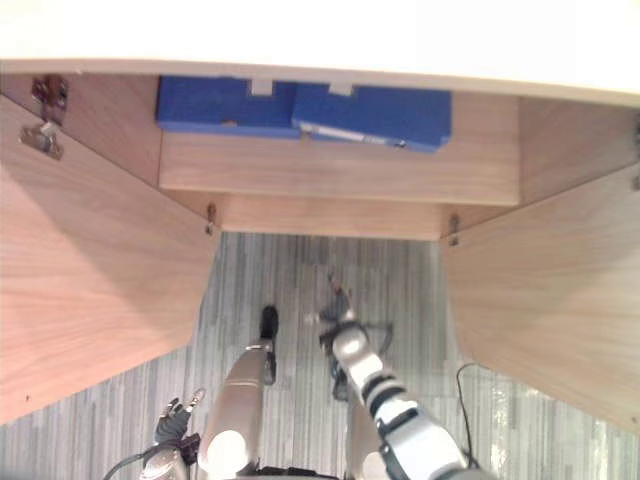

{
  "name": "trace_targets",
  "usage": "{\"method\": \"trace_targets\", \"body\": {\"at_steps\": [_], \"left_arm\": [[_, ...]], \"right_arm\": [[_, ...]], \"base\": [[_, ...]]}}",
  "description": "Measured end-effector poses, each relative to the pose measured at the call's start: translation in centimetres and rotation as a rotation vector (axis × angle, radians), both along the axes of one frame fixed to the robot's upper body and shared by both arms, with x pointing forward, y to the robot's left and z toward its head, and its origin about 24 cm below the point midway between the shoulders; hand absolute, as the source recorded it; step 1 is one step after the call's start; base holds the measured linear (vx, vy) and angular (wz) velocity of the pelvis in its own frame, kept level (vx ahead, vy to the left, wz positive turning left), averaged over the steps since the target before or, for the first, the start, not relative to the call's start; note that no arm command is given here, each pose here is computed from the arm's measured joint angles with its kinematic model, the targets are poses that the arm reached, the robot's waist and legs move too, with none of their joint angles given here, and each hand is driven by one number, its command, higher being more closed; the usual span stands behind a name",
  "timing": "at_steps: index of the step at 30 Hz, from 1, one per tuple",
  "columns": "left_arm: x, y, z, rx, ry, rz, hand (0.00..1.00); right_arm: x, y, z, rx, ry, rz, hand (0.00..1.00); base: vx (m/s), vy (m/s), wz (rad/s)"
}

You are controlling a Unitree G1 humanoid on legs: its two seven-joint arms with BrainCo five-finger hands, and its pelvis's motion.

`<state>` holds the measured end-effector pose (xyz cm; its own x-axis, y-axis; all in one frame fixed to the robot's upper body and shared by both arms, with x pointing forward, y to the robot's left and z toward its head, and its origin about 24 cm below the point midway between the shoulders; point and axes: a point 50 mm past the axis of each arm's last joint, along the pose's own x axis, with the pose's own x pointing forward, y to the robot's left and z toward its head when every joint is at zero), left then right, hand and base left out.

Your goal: Walk over to the cabinet, pick up the folder, carry it to the office cabinet, place the folder inside the office cabinet, then close the office cabinet door

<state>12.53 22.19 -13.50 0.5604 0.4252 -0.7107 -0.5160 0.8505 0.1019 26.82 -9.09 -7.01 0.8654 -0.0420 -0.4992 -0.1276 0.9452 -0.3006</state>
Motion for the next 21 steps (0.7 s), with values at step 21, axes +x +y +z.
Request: {"method": "trace_targets", "body": {"at_steps": [21], "left_arm": [[-1.2, -3.0, -1.9, -0.010, 0.185, -0.223, 0.00]], "right_arm": [[-16.0, -8.5, -8.8, 0.227, 0.483, -0.736, 0.00]], "base": [[0.04, 0.057, -0.44]]}}
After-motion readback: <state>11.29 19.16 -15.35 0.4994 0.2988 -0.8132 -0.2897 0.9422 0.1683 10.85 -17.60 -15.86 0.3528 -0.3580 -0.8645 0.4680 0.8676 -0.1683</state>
